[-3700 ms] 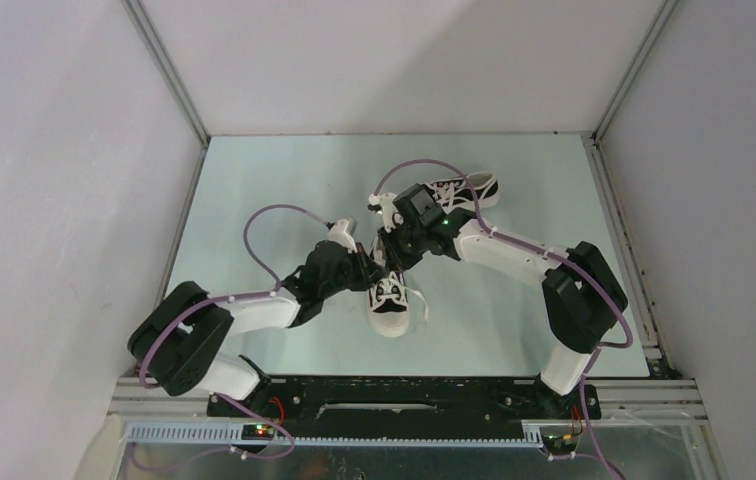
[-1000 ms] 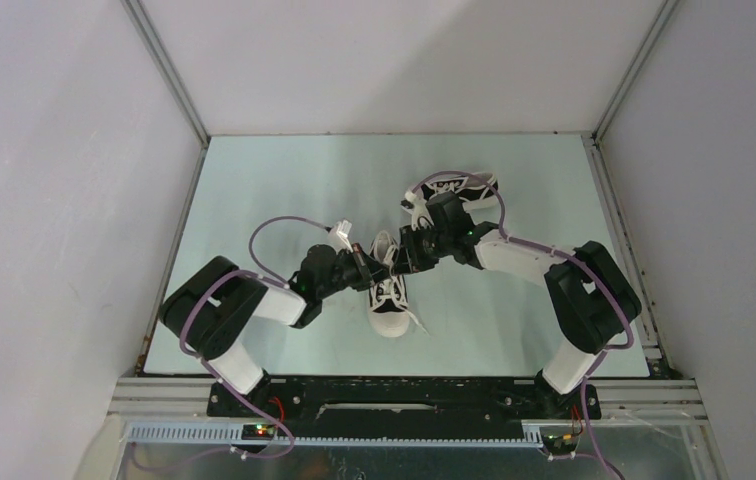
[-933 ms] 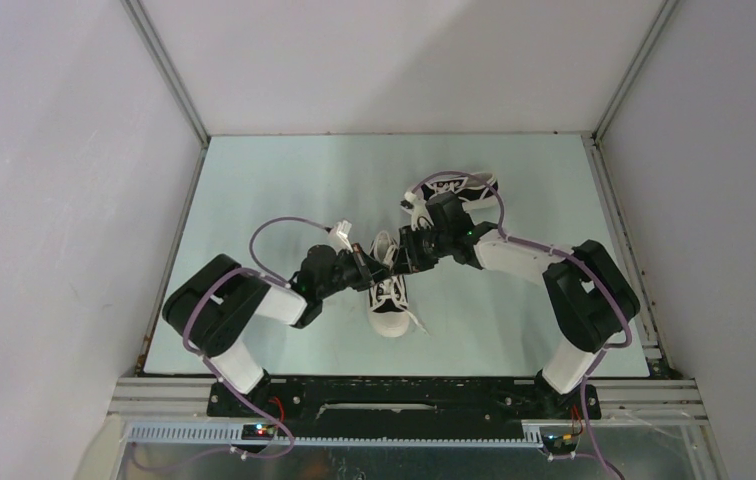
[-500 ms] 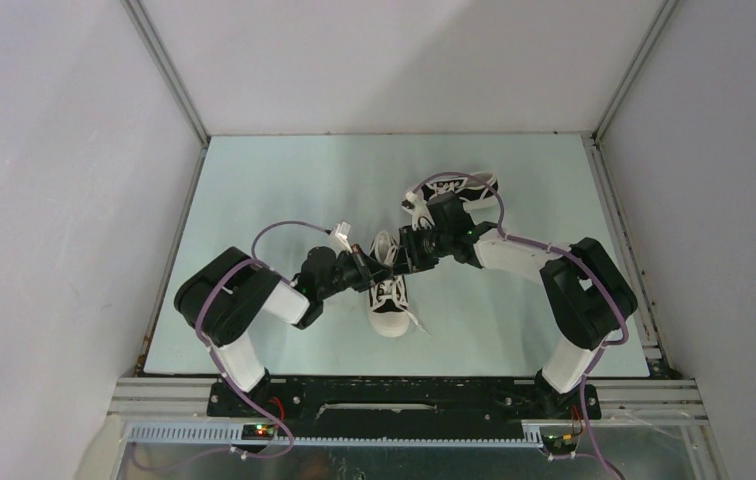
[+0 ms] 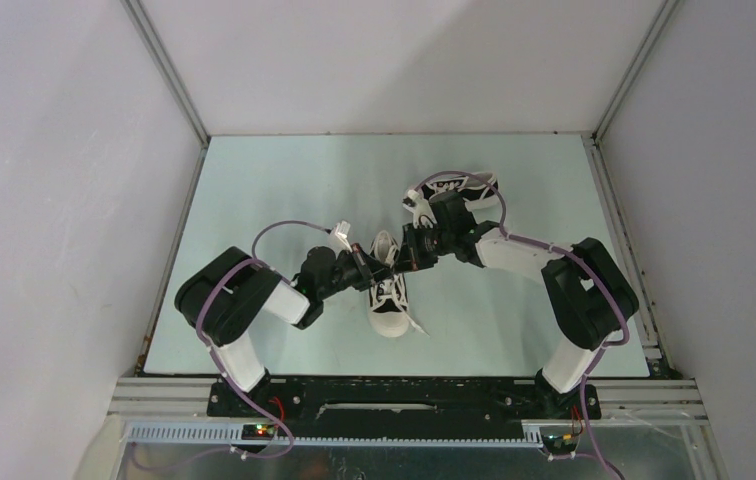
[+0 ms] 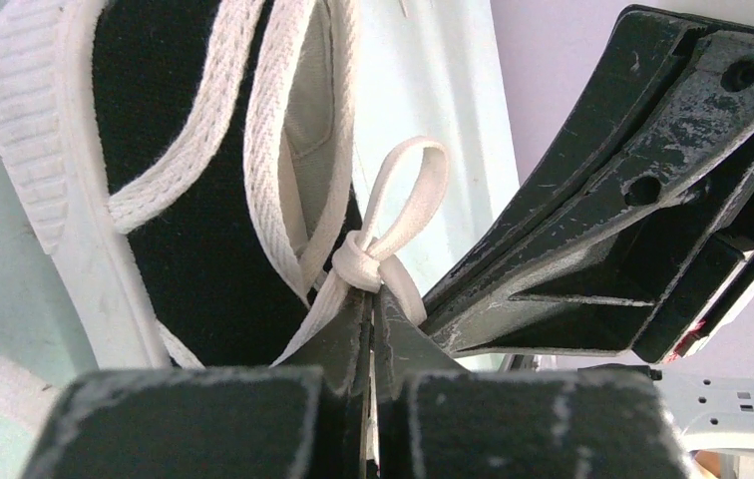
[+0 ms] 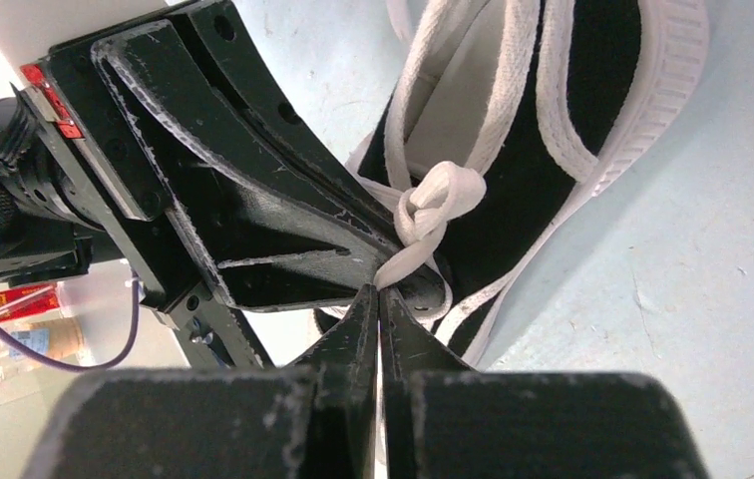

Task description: Tie the shoes

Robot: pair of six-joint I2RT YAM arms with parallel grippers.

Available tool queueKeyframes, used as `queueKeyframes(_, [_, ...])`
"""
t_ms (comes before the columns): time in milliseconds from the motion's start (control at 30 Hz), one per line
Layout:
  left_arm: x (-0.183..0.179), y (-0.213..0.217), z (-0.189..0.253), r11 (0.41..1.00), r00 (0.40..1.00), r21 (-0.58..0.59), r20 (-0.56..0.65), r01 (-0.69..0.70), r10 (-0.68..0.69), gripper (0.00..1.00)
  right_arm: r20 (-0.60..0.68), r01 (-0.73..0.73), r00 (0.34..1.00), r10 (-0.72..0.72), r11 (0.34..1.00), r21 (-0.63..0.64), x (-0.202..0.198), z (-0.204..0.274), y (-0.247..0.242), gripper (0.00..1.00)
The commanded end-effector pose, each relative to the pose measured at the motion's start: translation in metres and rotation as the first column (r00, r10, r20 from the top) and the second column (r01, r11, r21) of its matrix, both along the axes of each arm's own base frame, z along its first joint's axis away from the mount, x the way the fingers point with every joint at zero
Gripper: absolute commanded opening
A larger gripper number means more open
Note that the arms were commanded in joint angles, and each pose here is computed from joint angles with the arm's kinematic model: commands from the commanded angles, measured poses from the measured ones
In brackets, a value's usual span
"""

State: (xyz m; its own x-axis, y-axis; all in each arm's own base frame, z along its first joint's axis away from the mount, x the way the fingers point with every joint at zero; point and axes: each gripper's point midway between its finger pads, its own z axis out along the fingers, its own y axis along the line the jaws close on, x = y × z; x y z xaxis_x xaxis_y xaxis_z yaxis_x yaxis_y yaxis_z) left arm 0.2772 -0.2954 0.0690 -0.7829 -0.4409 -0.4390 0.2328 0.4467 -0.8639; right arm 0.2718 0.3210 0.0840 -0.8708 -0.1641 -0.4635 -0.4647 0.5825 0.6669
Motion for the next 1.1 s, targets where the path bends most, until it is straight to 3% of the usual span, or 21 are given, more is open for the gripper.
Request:
queueKeyframes(0, [0.0, 0.001, 0.003, 1.0, 1.0, -0.012, 0.015, 0.004, -0.004, 0.0, 0.037, -0.019, 0.999, 0.016, 0.997, 0.08, 0.001, 0.025, 0.01, 0.0])
queueKeyframes(333, [0.005, 0.001, 0.005, 0.999, 1.0, -0.04, 0.015, -0.001, 0.001, 0.0, 0.041, -0.034, 0.999, 0.029, 0.99, 0.14, -0.002, 0.04, 0.02, 0.0])
queueKeyframes(633, [0.0, -0.007, 0.019, 0.978, 0.999, -0.207, -0.032, 0.011, -0.018, 0.0, 0.025, -0.023, 0.999, 0.019, 0.988, 0.152, 0.0, 0.037, 0.026, 0.0])
queueKeyframes(767, [-0.002, -0.009, 0.024, 0.957, 0.998, -0.289, -0.057, 0.011, -0.029, 0.0, 0.021, -0.02, 1.0, 0.017, 0.99, 0.143, 0.001, 0.034, 0.027, 0.0])
queueKeyframes(1067, [-0.001, -0.007, 0.006, 0.963, 0.995, -0.268, -0.097, -0.012, -0.015, 0.0, -0.009, 0.036, 0.999, -0.036, 0.999, 0.013, 0.003, 0.014, 0.004, 0.1])
